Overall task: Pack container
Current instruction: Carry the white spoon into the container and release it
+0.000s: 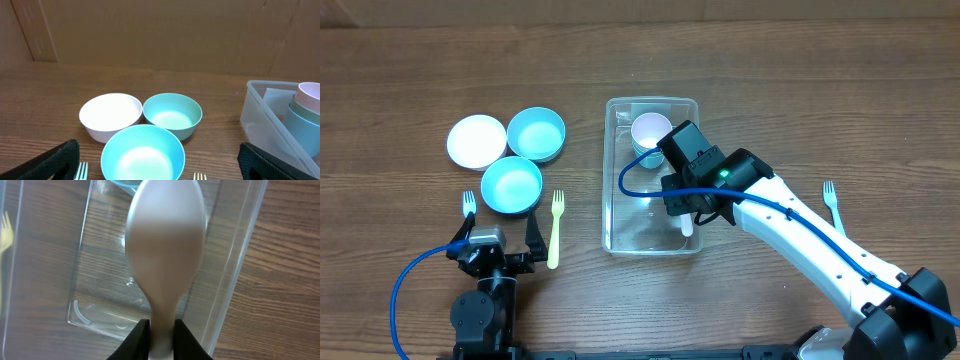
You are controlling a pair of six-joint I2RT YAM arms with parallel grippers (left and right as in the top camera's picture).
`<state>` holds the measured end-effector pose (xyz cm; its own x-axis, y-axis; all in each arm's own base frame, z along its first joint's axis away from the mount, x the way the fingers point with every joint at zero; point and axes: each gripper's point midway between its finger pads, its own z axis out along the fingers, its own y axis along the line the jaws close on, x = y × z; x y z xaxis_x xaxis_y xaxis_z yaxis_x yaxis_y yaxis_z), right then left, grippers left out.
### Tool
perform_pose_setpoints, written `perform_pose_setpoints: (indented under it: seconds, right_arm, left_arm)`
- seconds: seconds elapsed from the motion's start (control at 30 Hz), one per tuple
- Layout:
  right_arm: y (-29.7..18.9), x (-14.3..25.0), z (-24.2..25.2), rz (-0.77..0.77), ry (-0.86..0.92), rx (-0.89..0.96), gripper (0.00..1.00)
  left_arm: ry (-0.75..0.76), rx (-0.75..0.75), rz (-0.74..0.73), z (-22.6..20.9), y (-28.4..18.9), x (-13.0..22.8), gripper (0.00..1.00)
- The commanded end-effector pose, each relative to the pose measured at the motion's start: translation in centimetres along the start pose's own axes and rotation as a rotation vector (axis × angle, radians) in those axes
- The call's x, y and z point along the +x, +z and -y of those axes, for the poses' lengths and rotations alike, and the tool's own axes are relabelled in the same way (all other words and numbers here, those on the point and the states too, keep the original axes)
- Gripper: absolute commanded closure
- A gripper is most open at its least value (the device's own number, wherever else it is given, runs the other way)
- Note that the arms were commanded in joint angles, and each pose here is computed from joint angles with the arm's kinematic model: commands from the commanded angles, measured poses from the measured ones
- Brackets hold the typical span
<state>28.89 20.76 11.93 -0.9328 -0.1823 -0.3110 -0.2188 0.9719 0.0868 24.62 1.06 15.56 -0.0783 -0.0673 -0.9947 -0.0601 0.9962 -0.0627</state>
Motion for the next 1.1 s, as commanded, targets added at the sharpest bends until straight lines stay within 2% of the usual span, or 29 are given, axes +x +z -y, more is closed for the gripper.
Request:
perform_pose_setpoints:
  seconds: [0.0, 0.03, 0.1, 0.17, 0.37, 0.57, 0.67, 0.8, 0.93, 1.07]
  right_arm:
    - [0.0, -0.2, -0.2, 0.009, 0.003, -0.004, 0.72]
    - [0.0, -0.1, -0.2, 0.008, 0.003, -0.003, 0.58]
    - [0.0, -0.1, -0.2, 0.005, 0.002, -0.002, 0.44]
    - [0.0, 0.0, -0.1, 0.003, 0.002, -0.001, 0.38]
    - [-0.8, -0.4, -0.1, 0.013, 0.005, -0.003, 0.37]
    - [-5.4, -1.8, 2.1, 0.057, 0.099, 0.002, 0.37]
    - [-8.7, -1.9, 5.5, 0.101, 0.19, 0.019, 0.37]
    - [-11.9, -0.3, 12.5, 0.118, 0.391, 0.097, 0.36]
    - [-12.6, 2.3, 18.9, 0.061, 0.602, 0.191, 0.25]
    - [-11.5, 4.2, 23.6, 0.014, 0.723, 0.249, 0.23]
  left_arm:
    - [0.024, -0.02, 0.011, -0.4, 0.0, -0.2, 0.0]
    - [0.024, -0.021, 0.011, -0.5, 0.0, -0.2, 0.0]
    - [0.024, -0.02, 0.011, -0.4, 0.0, -0.2, 0.0]
    - [0.024, -0.021, 0.011, -0.5, 0.0, -0.2, 0.0]
    - [0.024, -0.02, 0.011, -0.4, 0.0, -0.2, 0.0]
    - [0.024, -0.021, 0.011, -0.5, 0.0, -0.2, 0.0]
    - [0.024, -0.021, 0.011, -0.5, 0.0, -0.2, 0.0]
    - [0.024, -0.021, 0.011, -0.5, 0.0, -0.2, 0.0]
    - [0.024, -0.02, 0.011, -0.4, 0.0, -0.2, 0.0]
    - [0.024, -0.021, 0.011, -0.5, 0.0, -0.2, 0.0]
